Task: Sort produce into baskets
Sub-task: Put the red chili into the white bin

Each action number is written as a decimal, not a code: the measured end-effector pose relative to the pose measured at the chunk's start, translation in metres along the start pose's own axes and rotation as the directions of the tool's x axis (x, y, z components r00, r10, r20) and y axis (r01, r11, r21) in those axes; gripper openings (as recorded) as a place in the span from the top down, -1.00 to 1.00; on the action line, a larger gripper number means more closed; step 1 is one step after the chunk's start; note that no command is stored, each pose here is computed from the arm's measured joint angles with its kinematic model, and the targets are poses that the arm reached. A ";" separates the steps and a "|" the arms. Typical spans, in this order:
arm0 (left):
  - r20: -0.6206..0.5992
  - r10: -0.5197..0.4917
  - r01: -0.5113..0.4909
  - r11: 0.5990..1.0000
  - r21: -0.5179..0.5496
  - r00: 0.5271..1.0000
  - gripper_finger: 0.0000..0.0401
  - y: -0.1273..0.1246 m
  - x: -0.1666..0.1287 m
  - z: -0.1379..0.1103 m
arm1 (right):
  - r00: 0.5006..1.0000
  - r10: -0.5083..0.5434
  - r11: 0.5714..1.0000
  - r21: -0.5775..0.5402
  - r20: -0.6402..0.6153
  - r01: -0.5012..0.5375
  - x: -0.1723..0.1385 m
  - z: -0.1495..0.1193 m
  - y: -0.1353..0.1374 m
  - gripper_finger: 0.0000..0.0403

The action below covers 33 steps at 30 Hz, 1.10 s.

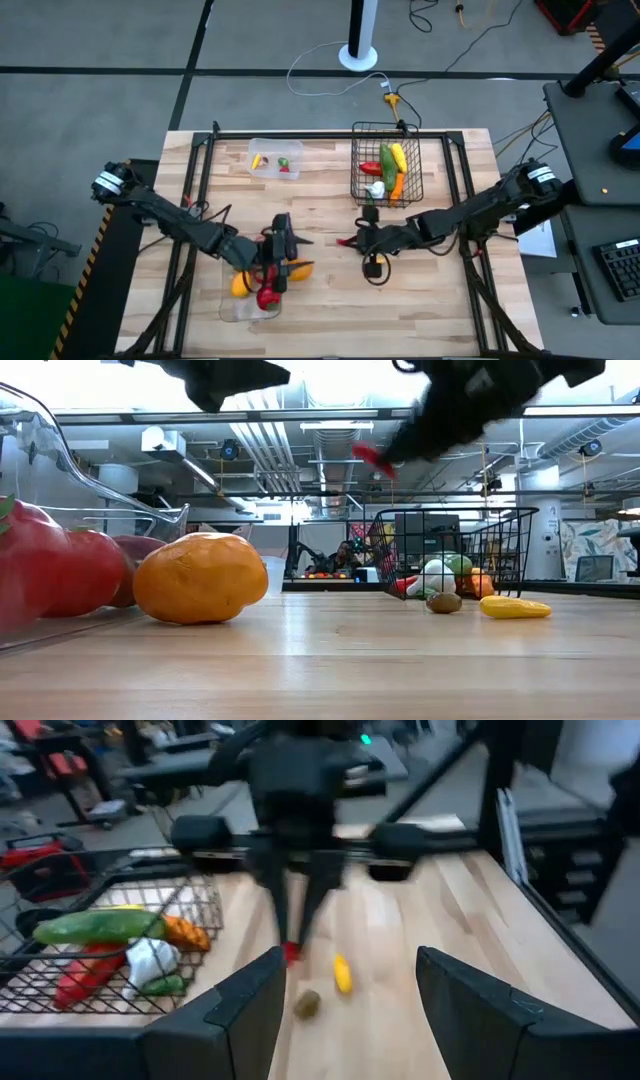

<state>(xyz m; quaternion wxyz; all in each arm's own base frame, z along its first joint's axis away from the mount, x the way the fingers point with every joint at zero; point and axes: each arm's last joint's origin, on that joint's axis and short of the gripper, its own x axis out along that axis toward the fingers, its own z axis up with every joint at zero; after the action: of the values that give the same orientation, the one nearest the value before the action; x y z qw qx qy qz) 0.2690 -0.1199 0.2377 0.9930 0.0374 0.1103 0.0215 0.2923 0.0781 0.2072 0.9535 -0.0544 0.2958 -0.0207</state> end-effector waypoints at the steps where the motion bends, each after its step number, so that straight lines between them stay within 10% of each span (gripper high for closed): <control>1: 0.016 0.009 -0.008 1.000 -0.013 1.000 -0.03 0.003 0.001 -0.002 | 0.999 0.016 1.000 -0.021 0.052 -0.015 0.001 0.005 0.001 0.93; 12: 0.109 -0.002 0.008 0.999 -0.053 0.994 -0.03 0.015 0.002 -0.007 | 0.920 0.079 0.981 -0.194 0.384 -0.003 0.005 0.037 0.006 0.94; 33: 0.233 -0.048 0.037 0.998 0.052 0.971 0.21 0.012 0.022 0.011 | 0.896 0.103 0.963 -0.268 0.431 0.018 0.005 0.054 0.009 0.94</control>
<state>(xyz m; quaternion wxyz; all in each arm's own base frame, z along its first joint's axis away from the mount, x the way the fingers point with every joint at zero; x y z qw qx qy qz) 0.2920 -0.1080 0.2442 0.9981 0.0606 -0.0064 -0.0069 0.3272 0.0912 0.2471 0.9799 -0.1781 0.0733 0.0526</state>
